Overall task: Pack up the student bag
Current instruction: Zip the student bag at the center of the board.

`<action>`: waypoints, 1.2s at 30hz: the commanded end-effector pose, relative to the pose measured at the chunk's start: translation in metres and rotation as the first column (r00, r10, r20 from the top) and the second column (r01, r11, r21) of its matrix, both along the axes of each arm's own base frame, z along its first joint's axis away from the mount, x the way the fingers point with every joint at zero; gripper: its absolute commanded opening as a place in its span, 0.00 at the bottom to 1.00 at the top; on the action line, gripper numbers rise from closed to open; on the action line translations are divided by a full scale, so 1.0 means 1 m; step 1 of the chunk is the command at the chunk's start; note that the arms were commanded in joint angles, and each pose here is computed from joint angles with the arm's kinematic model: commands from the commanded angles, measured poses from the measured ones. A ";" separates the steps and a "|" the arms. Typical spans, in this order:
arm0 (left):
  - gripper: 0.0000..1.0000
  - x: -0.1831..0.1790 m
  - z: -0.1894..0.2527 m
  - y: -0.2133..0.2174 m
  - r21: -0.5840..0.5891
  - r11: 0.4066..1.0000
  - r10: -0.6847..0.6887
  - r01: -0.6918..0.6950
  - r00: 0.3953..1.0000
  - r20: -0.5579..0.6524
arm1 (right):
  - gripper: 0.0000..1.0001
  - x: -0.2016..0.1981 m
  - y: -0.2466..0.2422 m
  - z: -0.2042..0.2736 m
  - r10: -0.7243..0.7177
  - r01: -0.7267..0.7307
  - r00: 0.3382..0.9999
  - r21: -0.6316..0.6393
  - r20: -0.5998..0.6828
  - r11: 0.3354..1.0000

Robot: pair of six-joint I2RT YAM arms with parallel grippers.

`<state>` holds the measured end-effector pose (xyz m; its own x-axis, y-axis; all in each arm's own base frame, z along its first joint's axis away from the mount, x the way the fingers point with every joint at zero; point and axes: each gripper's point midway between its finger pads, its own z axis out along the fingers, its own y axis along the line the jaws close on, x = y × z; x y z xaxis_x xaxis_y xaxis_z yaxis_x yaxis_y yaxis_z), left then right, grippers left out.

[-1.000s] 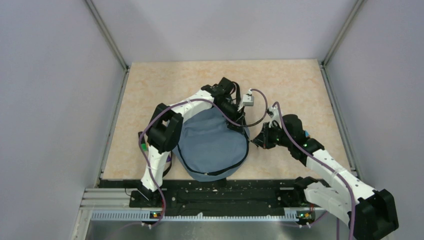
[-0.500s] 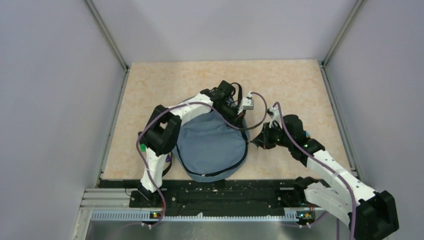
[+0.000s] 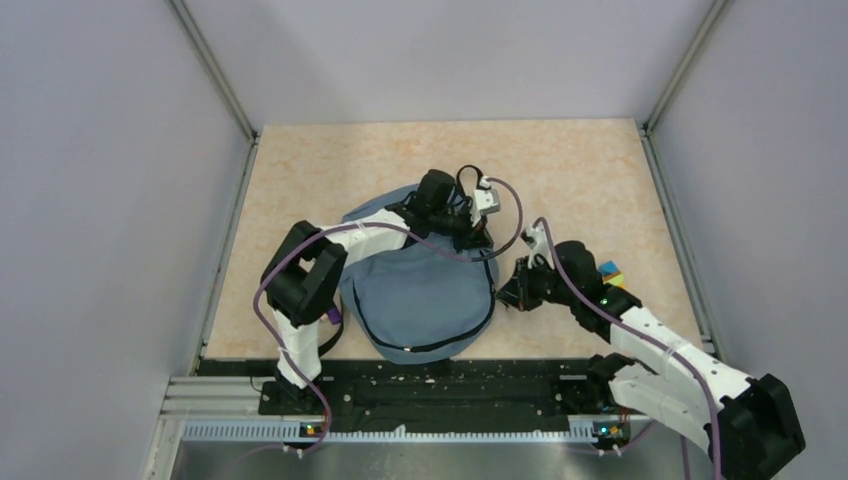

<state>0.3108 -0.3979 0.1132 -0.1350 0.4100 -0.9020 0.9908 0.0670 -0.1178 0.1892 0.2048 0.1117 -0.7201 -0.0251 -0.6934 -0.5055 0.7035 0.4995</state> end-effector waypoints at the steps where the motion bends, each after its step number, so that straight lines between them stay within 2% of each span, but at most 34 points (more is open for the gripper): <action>1: 0.00 0.059 0.049 0.007 -0.130 0.970 0.221 -0.204 0.965 0.140 | 0.00 -0.007 0.016 0.002 0.037 -0.036 0.999 0.030 -0.008 0.999; 7: 0.00 0.069 0.052 0.013 -0.133 0.960 0.266 -0.248 0.954 0.142 | 0.00 -0.010 0.019 0.013 0.055 -0.055 0.998 0.042 0.003 0.998; 10: 0.00 0.065 0.059 0.015 -0.138 0.954 0.283 -0.267 0.953 0.112 | 0.00 -0.005 0.010 0.008 0.005 -0.006 1.000 0.005 0.008 1.000; 14: 0.35 0.066 0.089 0.030 -0.121 0.904 0.416 -0.409 0.909 0.033 | 0.00 0.008 0.001 0.008 -0.083 0.084 0.996 -0.026 0.033 0.996; 16: 0.56 0.068 0.098 0.043 -0.079 0.847 0.526 -0.525 0.850 -0.016 | 0.00 0.014 0.000 0.012 -0.114 0.115 0.993 -0.015 0.043 0.993; 17: 0.61 0.069 0.100 0.052 -0.052 0.803 0.593 -0.594 0.804 -0.041 | 0.00 0.016 0.000 0.013 -0.125 0.126 0.991 -0.007 0.049 0.992; 21: 0.68 0.067 0.087 0.083 0.078 0.599 0.798 -0.797 0.586 -0.138 | 0.00 0.023 -0.001 0.014 -0.162 0.162 0.985 -0.001 0.062 0.987; 23: 0.71 0.062 0.081 0.089 0.123 0.545 0.837 -0.829 0.528 -0.148 | 0.00 0.025 -0.003 0.012 -0.176 0.178 0.982 -0.013 0.063 0.984; 27: 0.84 0.050 0.068 0.082 0.181 0.528 0.848 -0.830 0.501 -0.175 | 0.00 0.027 -0.005 0.008 -0.175 0.178 0.982 -0.029 0.072 0.984; 30: 0.90 0.047 0.046 0.076 0.247 0.521 0.852 -0.817 0.485 -0.194 | 0.00 0.026 -0.003 0.006 -0.159 0.161 0.984 -0.020 0.081 0.987; 34: 0.93 0.047 0.018 0.074 0.339 0.505 0.863 -0.794 0.474 -0.177 | 0.00 0.022 0.004 0.006 -0.116 0.116 0.989 0.006 0.089 0.993; 35: 0.92 0.047 0.011 0.075 0.366 0.499 0.866 -0.786 0.473 -0.164 | 0.00 0.020 0.006 0.008 -0.097 0.096 0.991 0.013 0.092 0.995; 36: 0.87 0.049 0.006 0.076 0.385 0.487 0.871 -0.784 0.469 -0.147 | 0.00 0.018 0.007 0.008 -0.081 0.080 0.992 0.014 0.092 0.997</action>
